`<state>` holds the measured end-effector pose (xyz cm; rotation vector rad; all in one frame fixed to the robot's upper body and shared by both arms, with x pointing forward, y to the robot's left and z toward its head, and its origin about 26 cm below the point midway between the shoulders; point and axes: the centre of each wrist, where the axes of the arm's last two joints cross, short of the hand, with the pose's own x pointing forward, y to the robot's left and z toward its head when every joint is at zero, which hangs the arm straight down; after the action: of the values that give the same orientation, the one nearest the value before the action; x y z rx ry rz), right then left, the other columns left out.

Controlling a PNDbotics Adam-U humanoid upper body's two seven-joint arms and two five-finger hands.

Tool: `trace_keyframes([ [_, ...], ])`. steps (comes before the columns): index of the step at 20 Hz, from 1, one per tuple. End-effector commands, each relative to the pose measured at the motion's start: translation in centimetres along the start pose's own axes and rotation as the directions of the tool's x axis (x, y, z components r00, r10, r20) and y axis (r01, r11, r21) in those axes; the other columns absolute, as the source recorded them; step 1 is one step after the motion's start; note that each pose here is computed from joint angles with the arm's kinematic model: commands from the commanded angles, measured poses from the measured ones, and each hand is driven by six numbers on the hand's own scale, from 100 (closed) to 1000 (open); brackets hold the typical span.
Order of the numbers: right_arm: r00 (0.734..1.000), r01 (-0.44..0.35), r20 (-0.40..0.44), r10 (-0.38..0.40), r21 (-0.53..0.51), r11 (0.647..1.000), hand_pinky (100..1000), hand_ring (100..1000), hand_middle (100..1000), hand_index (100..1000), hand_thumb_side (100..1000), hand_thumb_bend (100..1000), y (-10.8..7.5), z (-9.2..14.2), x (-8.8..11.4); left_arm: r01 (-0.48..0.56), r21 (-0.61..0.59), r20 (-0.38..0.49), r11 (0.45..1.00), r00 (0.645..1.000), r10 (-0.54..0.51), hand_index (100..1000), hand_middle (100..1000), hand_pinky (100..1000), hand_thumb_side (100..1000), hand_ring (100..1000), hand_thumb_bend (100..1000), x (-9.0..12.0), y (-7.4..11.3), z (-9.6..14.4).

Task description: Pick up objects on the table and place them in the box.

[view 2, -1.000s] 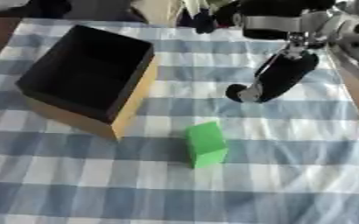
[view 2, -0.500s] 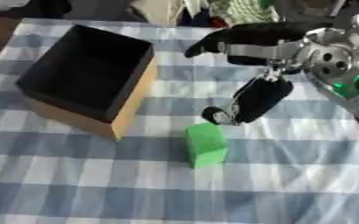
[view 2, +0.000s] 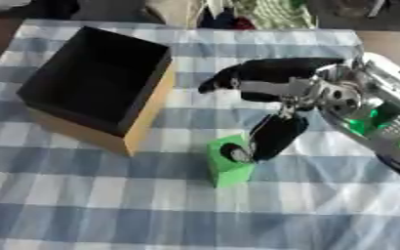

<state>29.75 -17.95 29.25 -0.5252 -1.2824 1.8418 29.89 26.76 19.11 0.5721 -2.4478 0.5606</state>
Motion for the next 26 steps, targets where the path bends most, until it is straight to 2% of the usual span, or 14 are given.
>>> trace_keyframes([
  [1,0.989,0.128,-0.096,-0.115,0.145,0.981,1000,1000,946,1000,234,292,-0.3,0.4,0.2,-0.007,-0.012,0.031,1.0,1.0,0.007,710,581,594,329,736,339,0.5,0.0,-0.6],
  [6,0.985,0.149,-0.107,-0.132,0.167,0.975,1000,1000,948,1000,272,301,0.4,0.2,-0.1,-0.01,-0.013,0.03,1.0,1.0,0.01,709,581,594,329,736,338,0.6,-0.1,-0.6],
  [13,0.975,0.17,-0.173,-0.138,0.191,0.967,1000,1000,935,1000,298,336,2.2,-0.4,-0.5,-0.015,-0.018,0.027,1.0,1.0,0.015,709,581,593,326,736,334,0.6,-0.2,-0.5],
  [17,0.97,0.174,-0.206,-0.133,0.196,0.965,1000,1000,939,1000,245,337,2.9,-0.5,-0.8,-0.016,-0.022,0.027,1.0,0.999,0.017,709,581,593,324,736,334,0.6,-0.3,-0.5],
  [20,0.967,0.184,-0.216,-0.139,0.206,0.961,1000,1000,938,1000,239,338,3.2,-0.5,-1.0,-0.018,-0.023,0.026,1.0,0.999,0.019,709,581,593,326,736,335,0.6,-0.3,-0.5],
  [23,0.962,0.183,-0.237,-0.135,0.193,0.964,1000,1000,932,1000,289,365,3.2,-0.5,-1.1,-0.02,-0.025,0.026,0.999,0.999,0.021,709,581,593,329,736,333,0.6,-0.3,-0.5],
  [26,0.959,0.163,-0.259,-0.117,0.166,0.972,1000,1000,931,1000,294,380,3.1,-0.4,-1.1,-0.022,-0.027,0.021,0.999,1.0,0.023,708,581,593,333,737,333,0.6,-0.4,-0.5],
])
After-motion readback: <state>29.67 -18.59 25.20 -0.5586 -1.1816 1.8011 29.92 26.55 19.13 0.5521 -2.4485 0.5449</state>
